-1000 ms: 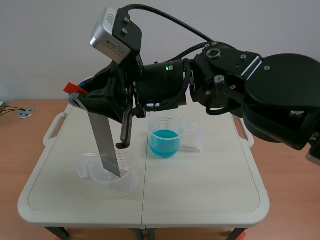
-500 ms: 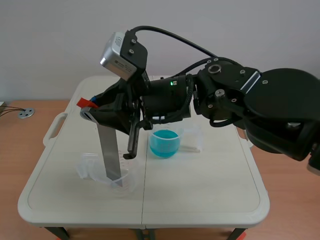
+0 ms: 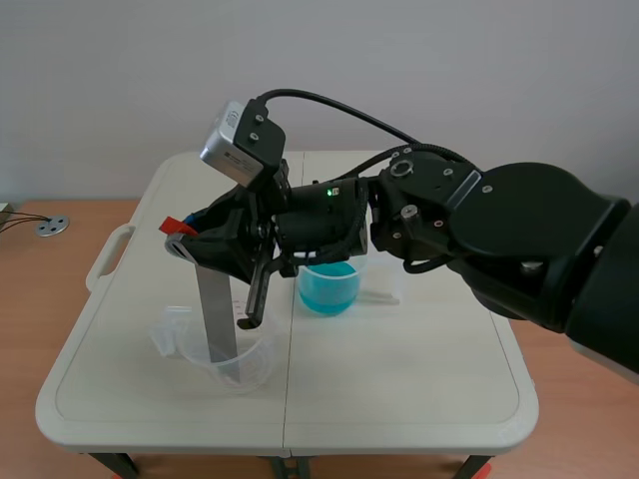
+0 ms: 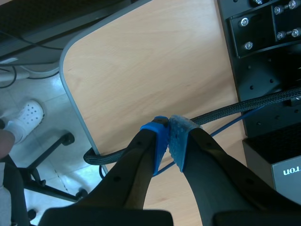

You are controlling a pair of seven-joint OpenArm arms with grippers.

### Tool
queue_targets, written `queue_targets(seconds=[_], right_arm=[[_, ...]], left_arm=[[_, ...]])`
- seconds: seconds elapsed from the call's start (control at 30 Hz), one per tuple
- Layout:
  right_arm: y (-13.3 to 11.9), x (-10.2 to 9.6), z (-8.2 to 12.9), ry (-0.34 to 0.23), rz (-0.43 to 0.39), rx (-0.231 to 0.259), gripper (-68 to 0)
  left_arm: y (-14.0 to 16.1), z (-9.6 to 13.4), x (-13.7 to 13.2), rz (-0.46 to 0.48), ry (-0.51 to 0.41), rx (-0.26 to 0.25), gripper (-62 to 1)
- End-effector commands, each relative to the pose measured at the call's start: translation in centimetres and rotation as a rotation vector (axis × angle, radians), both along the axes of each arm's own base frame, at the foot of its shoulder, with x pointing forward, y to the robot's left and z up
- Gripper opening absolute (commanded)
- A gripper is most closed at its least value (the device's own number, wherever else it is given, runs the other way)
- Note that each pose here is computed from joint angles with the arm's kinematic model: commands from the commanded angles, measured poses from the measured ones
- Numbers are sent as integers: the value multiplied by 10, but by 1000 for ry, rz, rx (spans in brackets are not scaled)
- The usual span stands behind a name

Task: Hold the metal plate by the orange handle, dip it into the blue solution, take it out and point at it, then put the plate back in the beaker on the left.
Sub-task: 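Put the plate into the left beaker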

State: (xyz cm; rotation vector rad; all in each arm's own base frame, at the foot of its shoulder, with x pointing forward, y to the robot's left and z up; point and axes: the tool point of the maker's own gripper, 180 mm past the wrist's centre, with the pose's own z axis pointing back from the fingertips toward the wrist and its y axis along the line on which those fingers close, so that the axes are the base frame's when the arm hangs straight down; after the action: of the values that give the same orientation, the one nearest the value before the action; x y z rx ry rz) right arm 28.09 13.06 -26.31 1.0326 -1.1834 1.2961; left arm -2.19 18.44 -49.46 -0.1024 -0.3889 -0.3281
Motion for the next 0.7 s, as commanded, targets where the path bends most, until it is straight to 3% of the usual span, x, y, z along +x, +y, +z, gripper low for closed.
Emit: queue_targets(seconds=[0.0, 0.67], right_arm=[[5, 4, 16, -19, 11, 39, -662], [2, 6, 3, -13, 2, 4, -662]], left_arm=[[-4, 2, 0, -2, -7, -18, -577], [-4, 2, 0, -2, -7, -18, -577]])
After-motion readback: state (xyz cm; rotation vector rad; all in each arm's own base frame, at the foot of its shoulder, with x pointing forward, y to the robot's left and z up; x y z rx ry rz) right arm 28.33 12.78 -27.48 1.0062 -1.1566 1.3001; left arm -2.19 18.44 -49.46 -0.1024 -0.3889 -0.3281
